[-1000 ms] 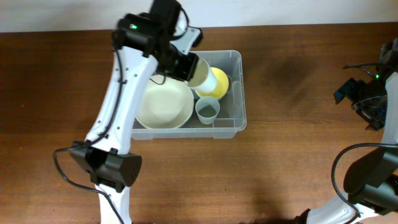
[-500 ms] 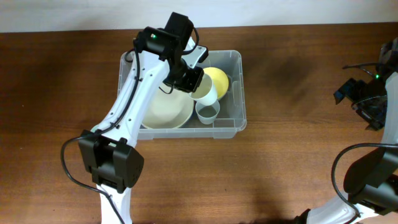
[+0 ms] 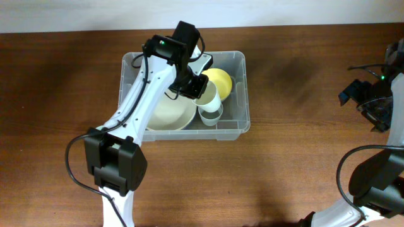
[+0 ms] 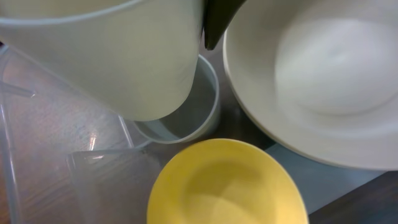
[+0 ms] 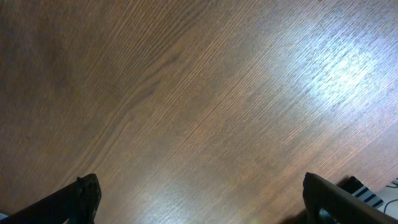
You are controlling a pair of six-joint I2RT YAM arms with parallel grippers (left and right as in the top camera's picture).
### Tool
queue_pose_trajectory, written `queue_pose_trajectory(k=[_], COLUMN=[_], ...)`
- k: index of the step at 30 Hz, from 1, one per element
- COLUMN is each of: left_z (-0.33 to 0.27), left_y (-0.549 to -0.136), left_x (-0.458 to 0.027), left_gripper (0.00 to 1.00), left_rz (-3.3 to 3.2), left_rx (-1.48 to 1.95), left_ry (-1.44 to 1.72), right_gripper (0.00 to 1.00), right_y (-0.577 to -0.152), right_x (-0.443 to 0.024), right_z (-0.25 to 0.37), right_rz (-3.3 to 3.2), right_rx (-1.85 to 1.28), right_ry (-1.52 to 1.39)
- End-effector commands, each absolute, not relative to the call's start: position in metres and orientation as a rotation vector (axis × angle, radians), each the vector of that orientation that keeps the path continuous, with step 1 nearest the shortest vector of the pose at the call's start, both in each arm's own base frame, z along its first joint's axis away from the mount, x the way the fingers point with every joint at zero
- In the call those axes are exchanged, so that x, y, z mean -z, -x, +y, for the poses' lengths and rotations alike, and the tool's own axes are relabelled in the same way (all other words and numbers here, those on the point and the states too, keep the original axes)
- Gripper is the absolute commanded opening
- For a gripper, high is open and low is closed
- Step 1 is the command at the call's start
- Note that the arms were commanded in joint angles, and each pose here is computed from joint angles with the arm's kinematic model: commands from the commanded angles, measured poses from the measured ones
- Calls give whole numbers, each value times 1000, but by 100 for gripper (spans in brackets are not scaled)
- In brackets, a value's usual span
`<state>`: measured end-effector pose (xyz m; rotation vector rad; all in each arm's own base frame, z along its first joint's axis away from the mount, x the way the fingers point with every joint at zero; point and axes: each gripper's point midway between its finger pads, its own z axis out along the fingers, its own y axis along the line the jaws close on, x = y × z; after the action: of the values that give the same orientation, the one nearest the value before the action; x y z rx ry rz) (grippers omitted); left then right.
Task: Pack container
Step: 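Carry the white cup over the bin and drop it onto the grey cup, then move the left gripper down to the mint cup on the table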
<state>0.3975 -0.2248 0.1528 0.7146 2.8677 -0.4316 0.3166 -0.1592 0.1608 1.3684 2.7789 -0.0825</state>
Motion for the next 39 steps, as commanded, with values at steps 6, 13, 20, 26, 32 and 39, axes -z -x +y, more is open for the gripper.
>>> queue_pose_trajectory(k=[6, 13, 20, 26, 32, 39], left_z=[-229, -228, -207, -114, -29, 61], left_y=[-395, -395, -415, -436, -412, -357], left_x=[-144, -144, -152, -202, -262, -334], left_gripper=[9, 13, 38, 39, 40, 40], left_rz=[2867, 2866, 2819, 2765, 2669, 2458], left_rx=[354, 349, 125, -385, -457, -345], left_ry=[-775, -774, -732, -137, 302, 756], right_gripper=[99, 99, 99, 99, 99, 99], right_y=[-315, -316, -316, -315, -315, -315], right_x=[-158, -158, -158, -158, -158, -158], right_z=[-159, -159, -159, -159, -159, -159], right_rz=[2784, 2784, 2784, 2784, 2784, 2784], right_rx=[86, 86, 86, 86, 86, 86], right_ry=[-1377, -1377, -1377, -1377, -1377, -1377])
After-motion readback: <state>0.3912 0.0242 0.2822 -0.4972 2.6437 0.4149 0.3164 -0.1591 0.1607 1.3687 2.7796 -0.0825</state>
